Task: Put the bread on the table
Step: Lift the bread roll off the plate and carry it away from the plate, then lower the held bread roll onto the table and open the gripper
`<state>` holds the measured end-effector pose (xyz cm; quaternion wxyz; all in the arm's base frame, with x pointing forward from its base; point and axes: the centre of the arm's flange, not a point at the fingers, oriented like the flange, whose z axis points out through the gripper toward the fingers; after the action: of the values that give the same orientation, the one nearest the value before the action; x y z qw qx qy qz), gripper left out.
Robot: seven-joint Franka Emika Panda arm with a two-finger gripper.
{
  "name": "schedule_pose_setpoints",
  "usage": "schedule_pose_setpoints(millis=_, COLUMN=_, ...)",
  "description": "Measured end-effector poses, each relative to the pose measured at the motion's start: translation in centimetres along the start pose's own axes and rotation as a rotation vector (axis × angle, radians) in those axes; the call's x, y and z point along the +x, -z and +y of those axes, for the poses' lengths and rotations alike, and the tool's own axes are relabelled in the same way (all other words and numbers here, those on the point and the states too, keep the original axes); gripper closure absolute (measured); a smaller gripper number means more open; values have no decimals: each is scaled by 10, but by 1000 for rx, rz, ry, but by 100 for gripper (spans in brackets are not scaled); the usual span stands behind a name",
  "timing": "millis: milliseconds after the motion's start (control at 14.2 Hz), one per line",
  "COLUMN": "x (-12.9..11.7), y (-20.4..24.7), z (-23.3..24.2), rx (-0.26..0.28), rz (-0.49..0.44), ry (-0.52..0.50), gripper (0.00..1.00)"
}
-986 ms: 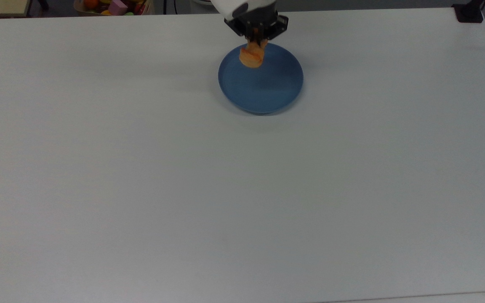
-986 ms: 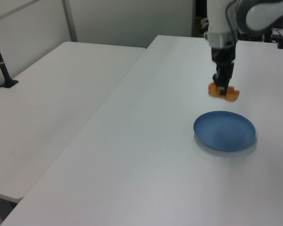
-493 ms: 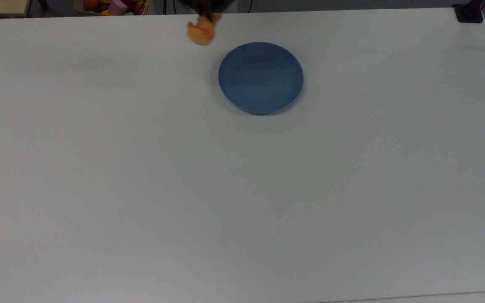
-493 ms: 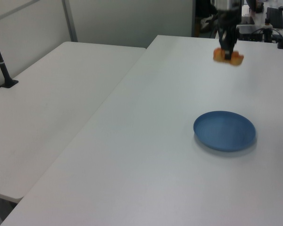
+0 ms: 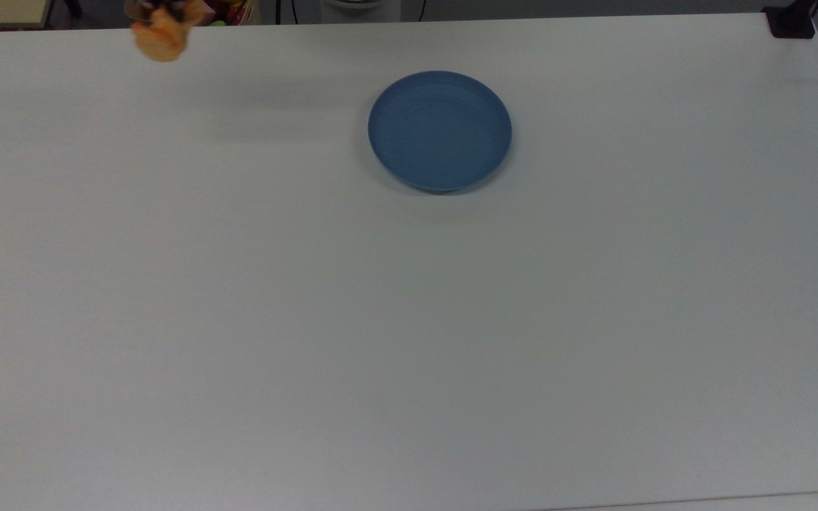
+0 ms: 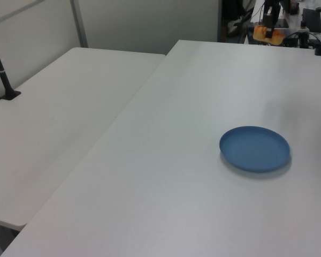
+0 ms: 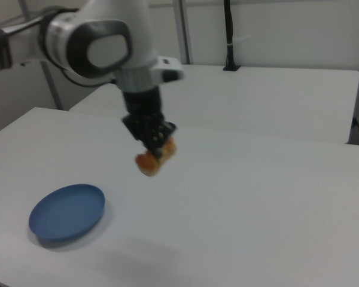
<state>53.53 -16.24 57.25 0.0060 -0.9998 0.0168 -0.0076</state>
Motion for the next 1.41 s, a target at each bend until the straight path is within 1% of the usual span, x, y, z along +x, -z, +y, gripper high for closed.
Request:
schedule_pose_setpoints(millis=141, x=9, y=-23, z=40, rx=-18, rz=17, ry=2, gripper=89)
schedule_pose_setpoints(millis=423, x=29, y=-84, z=84, rx=-41, rz=2, ry=30, gripper=89)
schedule_pose_setpoints(millis=704, x=32, y=-136, z=116, rx=-42, rz=-39, ry=92, gripper=89)
schedule_pose_setpoints(millis=1198, x=41, y=-218, z=120, rx=-53, rz=-60, ry=116, gripper=90)
schedule_pose_setpoints(millis=1409, x=42, y=-237, z=121, rx=-61, rz=-55, ry=118, gripper=85)
